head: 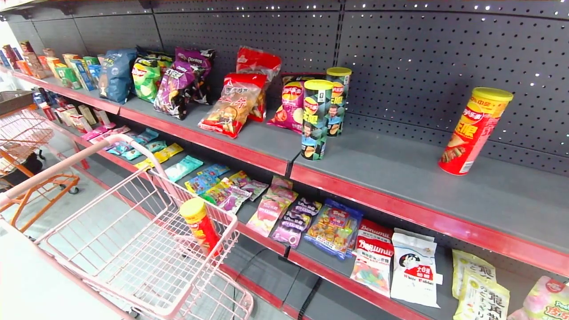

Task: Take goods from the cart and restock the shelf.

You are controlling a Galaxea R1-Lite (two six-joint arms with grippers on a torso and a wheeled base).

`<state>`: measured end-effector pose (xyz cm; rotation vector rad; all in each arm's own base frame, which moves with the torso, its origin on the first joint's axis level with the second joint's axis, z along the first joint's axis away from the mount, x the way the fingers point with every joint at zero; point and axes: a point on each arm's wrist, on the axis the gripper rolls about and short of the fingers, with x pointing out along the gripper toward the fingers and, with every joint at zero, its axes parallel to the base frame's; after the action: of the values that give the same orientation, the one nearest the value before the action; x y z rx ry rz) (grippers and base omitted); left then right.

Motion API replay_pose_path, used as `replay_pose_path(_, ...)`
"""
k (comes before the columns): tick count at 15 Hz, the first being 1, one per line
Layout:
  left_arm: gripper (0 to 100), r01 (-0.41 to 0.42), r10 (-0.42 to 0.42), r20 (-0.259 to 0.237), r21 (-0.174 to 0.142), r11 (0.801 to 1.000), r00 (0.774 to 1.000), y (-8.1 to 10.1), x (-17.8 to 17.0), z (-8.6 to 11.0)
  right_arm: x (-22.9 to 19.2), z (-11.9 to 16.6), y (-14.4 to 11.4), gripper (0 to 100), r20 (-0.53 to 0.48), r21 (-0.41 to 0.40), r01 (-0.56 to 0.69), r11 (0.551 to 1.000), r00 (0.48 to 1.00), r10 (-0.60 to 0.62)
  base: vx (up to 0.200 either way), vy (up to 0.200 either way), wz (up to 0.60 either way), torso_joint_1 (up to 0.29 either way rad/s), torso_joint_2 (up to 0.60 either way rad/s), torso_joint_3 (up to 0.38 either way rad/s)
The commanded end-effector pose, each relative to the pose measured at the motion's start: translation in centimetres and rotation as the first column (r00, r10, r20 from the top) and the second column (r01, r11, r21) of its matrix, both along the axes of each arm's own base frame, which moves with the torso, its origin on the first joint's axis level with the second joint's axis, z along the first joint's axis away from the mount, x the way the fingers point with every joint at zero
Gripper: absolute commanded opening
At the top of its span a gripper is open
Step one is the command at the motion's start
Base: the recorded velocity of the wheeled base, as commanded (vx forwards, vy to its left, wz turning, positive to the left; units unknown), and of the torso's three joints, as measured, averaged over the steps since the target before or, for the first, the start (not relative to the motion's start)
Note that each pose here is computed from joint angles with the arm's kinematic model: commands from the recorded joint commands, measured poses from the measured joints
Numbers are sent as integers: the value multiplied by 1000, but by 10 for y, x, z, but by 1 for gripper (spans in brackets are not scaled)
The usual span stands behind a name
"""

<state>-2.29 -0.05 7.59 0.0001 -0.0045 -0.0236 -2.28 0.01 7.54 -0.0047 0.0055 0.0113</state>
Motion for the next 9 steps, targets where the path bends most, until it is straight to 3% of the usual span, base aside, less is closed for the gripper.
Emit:
replay_pose_path(1, 100, -1, 1, -1, 0, 1000, 1000, 0, 0, 0, 0, 0, 0, 100, -1, -1, -1, 1000, 1000, 1, 0, 0, 0, -100, 290, 149)
replay_pose_path(9, 100, -1, 1, -1, 0, 1000, 1000, 0, 0, 0, 0, 0, 0, 100, -1, 0, 1, 1000, 1000, -1, 0, 0, 0, -151, 389, 232)
